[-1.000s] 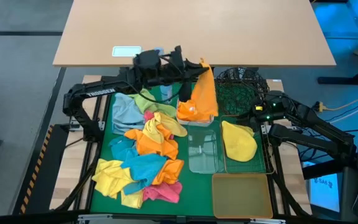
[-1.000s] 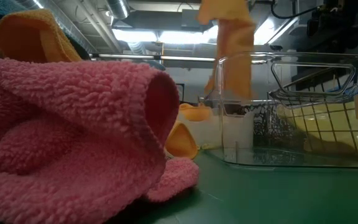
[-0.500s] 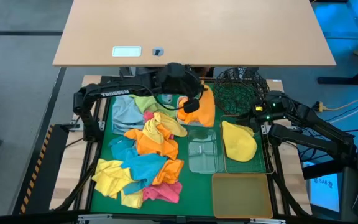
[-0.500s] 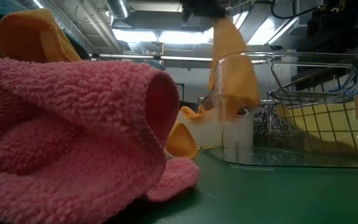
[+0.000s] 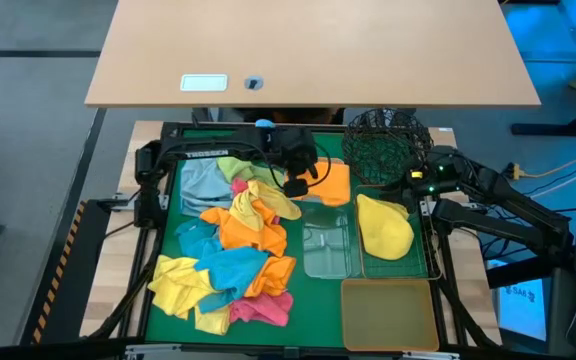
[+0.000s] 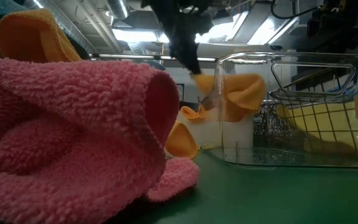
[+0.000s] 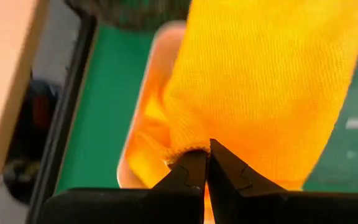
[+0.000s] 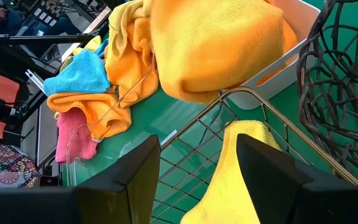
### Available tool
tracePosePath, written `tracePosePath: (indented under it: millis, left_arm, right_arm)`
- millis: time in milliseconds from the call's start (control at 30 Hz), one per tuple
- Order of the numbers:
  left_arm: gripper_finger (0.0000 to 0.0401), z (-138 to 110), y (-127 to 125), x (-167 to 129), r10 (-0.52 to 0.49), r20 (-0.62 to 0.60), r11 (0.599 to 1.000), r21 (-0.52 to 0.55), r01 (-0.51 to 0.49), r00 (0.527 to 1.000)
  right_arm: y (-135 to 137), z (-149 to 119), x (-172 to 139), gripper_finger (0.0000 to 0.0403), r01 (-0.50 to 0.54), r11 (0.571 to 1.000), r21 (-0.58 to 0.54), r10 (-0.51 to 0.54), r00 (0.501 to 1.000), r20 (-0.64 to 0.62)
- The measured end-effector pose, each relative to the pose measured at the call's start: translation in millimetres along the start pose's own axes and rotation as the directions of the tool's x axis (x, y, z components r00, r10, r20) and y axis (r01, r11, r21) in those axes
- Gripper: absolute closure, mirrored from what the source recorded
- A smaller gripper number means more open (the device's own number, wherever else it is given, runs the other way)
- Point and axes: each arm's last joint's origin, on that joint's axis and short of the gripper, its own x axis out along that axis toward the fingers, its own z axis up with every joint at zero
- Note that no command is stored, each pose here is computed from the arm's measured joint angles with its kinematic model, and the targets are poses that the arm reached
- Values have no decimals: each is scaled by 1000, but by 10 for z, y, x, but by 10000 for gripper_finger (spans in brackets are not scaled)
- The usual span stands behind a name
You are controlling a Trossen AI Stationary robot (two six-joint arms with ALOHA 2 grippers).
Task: Sort microfiber towel by color & place in baskets
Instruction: Put the orange towel into the white bin
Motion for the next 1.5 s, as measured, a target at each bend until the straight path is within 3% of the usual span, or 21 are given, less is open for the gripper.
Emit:
tracePosePath:
  millis: [200, 400, 633, 867, 1067, 1367, 1500]
  left_arm:
    - [401, -174, -59, 309, 5, -200, 999, 32, 1, 980]
    - [401, -220, -51, 530, 100, -250, 994, 59, -88, 963]
    - [389, -229, -21, 599, 109, -253, 994, 41, -102, 961]
    - [326, -151, -23, 499, 109, -225, 994, 18, -108, 968]
    - [282, 34, -87, 308, 105, -157, 993, 64, -95, 982]
    - [250, 268, -180, -12, 93, -61, 993, 85, -87, 994]
    - [248, 344, -298, -76, -9, 0, 996, 91, 9, 1000]
  right_arm:
    - [0, 0, 0, 192, 0, 1000, 0, 0, 1000, 0]
    - [0, 0, 0, 192, 0, 1000, 0, 0, 1000, 0]
    - [0, 0, 0, 192, -1, 1000, 0, 1, 1000, 0]
    - [0, 0, 0, 192, -1, 1000, 0, 1, 1000, 0]
    - [0, 0, 0, 192, -1, 1000, 0, 1, 1000, 0]
    - [0, 0, 0, 192, -1, 1000, 0, 1, 1000, 0]
    - [0, 0, 0, 192, -1, 1000, 0, 1, 1000, 0]
